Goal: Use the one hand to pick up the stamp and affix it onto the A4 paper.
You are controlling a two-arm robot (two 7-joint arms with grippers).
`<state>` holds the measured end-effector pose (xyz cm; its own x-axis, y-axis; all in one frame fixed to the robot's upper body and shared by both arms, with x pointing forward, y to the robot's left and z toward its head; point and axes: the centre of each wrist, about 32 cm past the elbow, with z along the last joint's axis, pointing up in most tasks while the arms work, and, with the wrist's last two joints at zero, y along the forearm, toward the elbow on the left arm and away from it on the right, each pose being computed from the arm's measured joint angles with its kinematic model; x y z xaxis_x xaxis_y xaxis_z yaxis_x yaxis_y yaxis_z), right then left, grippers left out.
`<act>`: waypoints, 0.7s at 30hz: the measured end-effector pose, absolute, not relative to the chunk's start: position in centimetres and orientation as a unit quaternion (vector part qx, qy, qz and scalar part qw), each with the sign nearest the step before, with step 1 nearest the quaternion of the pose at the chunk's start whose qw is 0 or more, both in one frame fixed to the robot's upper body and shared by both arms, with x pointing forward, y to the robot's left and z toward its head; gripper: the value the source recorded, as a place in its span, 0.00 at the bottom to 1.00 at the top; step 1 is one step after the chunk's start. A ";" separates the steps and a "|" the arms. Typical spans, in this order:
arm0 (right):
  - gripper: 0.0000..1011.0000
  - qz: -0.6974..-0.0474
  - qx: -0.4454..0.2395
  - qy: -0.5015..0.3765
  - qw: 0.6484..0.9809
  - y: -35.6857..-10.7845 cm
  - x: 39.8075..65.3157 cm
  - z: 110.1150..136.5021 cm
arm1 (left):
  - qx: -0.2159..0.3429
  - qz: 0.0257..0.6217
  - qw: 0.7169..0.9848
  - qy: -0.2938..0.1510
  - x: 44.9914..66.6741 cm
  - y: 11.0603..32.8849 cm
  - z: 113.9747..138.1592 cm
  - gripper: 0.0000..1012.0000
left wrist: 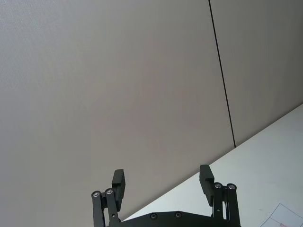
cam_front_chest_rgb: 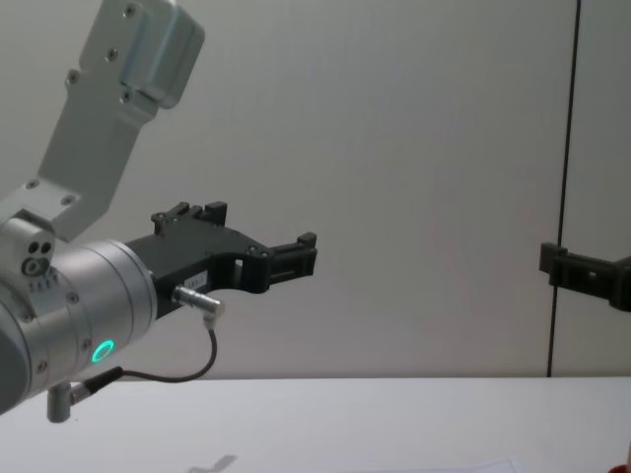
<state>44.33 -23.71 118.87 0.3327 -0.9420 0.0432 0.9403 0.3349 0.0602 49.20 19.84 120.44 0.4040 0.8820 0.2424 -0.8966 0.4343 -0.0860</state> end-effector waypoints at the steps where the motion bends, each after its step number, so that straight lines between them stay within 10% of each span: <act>1: 0.99 -0.577 0.012 -0.035 0.816 -23.7 44.3 118.9 | 0.029 0.531 0.837 -0.126 49.2 19.8 120.4 0.99; 21: 0.99 -0.577 0.012 -0.035 0.816 -23.7 44.3 118.9 | 0.029 0.531 0.837 -0.126 49.2 19.8 120.4 0.99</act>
<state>44.33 -23.71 118.87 0.3326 -0.9421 0.0432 0.9404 0.3348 0.0604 49.20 19.84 120.44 0.4040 0.8820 0.2425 -0.8967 0.4343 -0.0859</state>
